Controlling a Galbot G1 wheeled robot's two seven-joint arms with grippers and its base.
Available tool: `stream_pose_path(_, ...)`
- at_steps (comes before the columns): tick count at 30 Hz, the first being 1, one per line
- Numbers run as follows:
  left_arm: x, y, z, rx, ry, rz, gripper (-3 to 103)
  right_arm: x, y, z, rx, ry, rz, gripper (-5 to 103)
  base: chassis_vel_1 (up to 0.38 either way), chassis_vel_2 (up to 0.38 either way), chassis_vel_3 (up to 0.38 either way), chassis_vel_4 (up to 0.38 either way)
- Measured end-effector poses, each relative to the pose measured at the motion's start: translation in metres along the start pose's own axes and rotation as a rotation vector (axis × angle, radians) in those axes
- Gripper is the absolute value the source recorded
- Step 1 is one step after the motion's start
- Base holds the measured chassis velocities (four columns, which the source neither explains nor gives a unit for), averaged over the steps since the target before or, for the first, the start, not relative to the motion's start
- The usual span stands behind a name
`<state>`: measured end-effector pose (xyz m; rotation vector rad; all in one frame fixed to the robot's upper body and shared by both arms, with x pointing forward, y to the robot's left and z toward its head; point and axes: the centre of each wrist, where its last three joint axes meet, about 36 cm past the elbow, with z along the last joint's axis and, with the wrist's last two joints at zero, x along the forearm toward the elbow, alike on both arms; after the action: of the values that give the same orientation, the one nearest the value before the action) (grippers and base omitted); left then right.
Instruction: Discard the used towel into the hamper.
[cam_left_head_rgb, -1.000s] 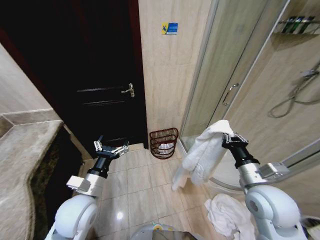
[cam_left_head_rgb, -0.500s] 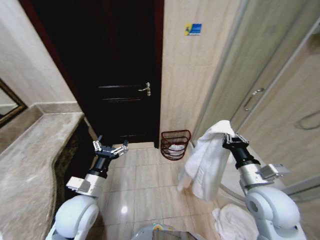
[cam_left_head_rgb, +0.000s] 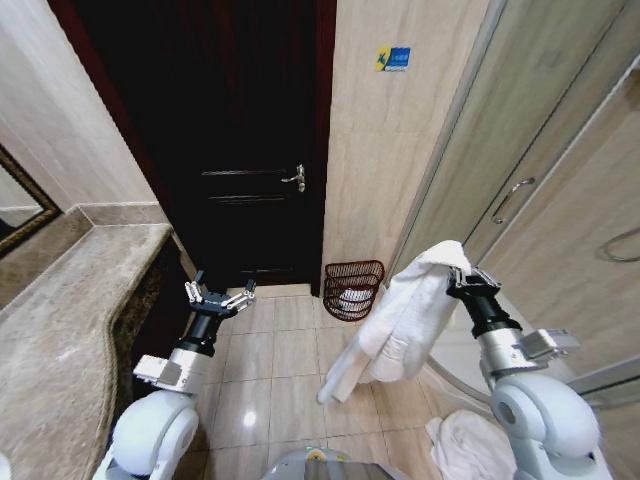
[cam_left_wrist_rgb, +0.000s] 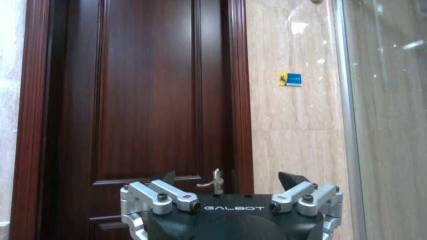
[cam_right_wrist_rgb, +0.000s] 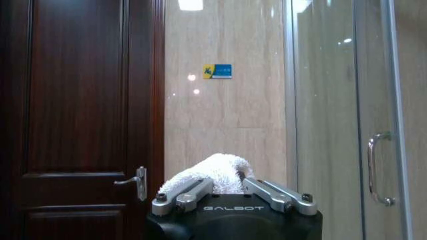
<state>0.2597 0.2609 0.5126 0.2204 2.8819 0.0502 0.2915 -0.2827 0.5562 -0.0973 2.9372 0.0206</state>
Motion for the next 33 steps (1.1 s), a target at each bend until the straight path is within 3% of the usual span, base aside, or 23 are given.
stream_pose_path(33, -0.0017, 0.0009, 0.0020, 0.002, 0.010, -0.012, 100, -0.0024, -0.0051, 0.0026, 0.010, 0.000, 0.017, 3, -0.028, 0.024, 0.028, -0.027)
